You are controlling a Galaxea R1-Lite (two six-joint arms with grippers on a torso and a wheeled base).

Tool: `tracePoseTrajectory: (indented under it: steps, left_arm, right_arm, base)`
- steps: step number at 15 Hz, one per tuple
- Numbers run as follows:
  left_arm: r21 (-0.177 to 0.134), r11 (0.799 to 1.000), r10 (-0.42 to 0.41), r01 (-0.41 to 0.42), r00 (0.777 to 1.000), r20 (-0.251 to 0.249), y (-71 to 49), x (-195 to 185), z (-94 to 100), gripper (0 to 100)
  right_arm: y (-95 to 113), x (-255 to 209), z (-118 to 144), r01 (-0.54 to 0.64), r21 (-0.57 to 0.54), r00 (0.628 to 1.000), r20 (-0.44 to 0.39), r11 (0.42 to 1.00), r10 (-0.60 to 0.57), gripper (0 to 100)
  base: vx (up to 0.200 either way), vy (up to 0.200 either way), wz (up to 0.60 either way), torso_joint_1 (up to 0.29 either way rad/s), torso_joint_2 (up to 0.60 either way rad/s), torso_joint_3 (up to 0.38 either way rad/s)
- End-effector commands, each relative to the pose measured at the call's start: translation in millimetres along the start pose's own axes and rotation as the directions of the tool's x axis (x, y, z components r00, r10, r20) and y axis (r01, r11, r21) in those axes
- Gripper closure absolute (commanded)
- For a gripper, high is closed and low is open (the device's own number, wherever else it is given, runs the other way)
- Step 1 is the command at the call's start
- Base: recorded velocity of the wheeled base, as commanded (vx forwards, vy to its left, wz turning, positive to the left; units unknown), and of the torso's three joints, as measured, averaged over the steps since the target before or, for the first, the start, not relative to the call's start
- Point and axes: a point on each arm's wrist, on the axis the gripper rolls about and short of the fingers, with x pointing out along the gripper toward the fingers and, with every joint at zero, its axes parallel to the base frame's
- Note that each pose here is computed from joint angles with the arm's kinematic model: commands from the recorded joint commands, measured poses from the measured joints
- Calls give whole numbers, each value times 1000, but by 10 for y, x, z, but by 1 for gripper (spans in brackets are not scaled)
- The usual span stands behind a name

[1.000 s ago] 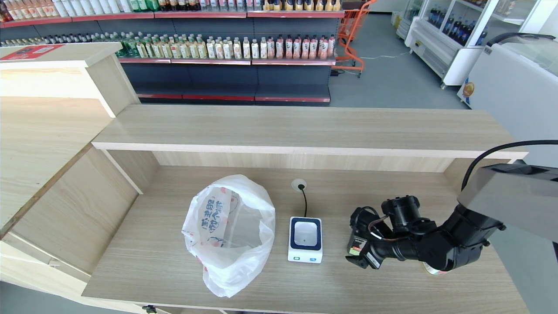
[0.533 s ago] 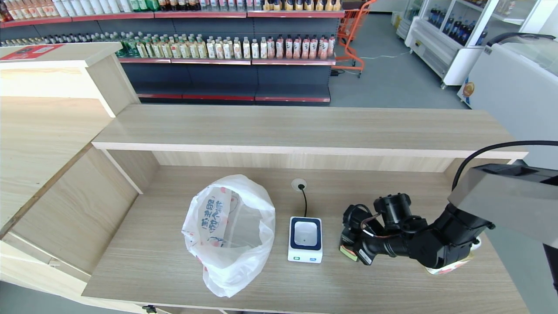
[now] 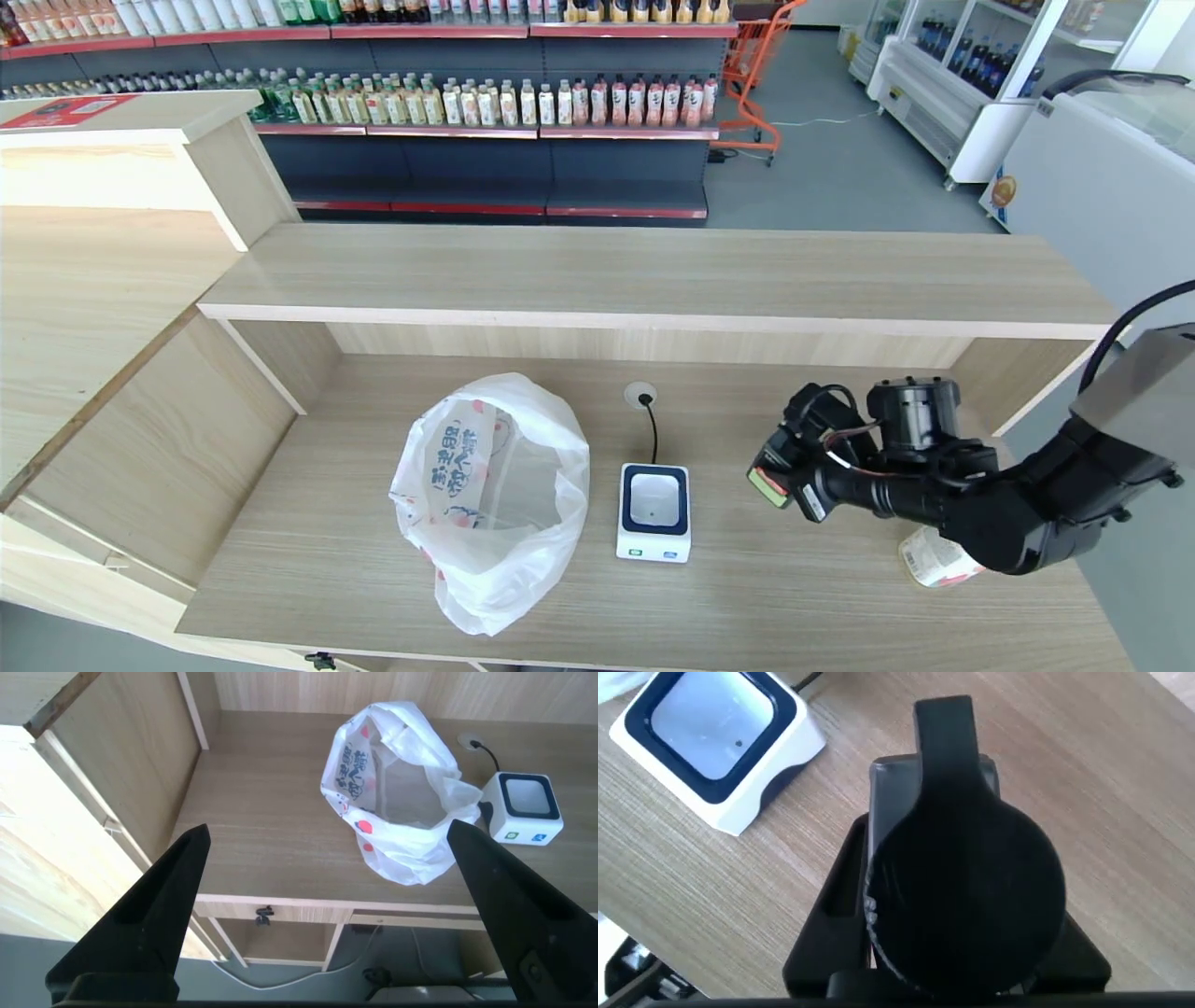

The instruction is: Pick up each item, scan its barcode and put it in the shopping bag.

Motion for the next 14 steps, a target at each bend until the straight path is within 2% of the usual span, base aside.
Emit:
tracePoseTrajectory:
  steps: [1, 4, 6, 7, 8, 9, 10, 11, 12, 14]
  left_arm:
    - [0, 1000, 1, -1, 1000, 0, 0, 0, -1, 0]
    - [0, 1000, 1, -1, 1000, 0, 0, 0, -1, 0]
    - [0, 1000, 1, -1, 1000, 0, 0, 0, -1, 0]
    - [0, 1000, 1, -1, 1000, 0, 0, 0, -1, 0]
    - [0, 1000, 0, 0, 1000, 0, 0, 0, -1, 0]
    - [0, 1000, 1, -1, 1000, 0, 0, 0, -1, 0]
    - [0, 1000, 0, 0, 1000, 0, 0, 0, -1, 0]
    - [0, 1000, 1, -1, 1000, 0, 0, 0, -1, 0]
    - [0, 1000, 0, 0, 1000, 0, 0, 0, -1, 0]
    - [0, 1000, 1, -1, 1000, 0, 0, 0, -1, 0]
  right_arm:
    - [-140, -734, -73, 171, -18, 981, 100, 985, -169, 100]
    - [-308, -1084, 50, 322, -235, 936, 222, 917, -272, 100]
    - [-297, -1239, 64, 313, -409, 933, 303, 857, -196, 100]
    - [-315, -1291, 35, 274, -557, 933, 350, 784, -78, 100]
    - [-334, -1311, -30, 234, -704, 922, 380, 670, 77, 100]
    - [-338, -1319, -88, 232, -797, 904, 389, 558, 179, 100]
    - [-292, -1305, -165, 258, -890, 861, 388, 376, 329, 100]
    - [-220, -1286, -228, 295, -925, 822, 373, 239, 430, 100]
    - [-127, -1268, -266, 313, -938, 798, 346, 152, 494, 100]
    - [77, -1207, -219, 345, -937, 747, 304, 46, 591, 100]
  base:
    - [0, 0, 0, 0, 0, 0]
    - [0, 0, 0, 0, 0, 0]
    - [0, 0, 0, 0, 0, 0]
    - [0, 0, 0, 0, 0, 0]
    - [0, 0, 0, 0, 0, 0]
    - [0, 0, 0, 0, 0, 0]
    - [0, 0, 0, 0, 0, 0]
    - [0, 0, 0, 0, 0, 0]
    - [0, 0, 0, 0, 0, 0]
    - [0, 0, 0, 0, 0, 0]
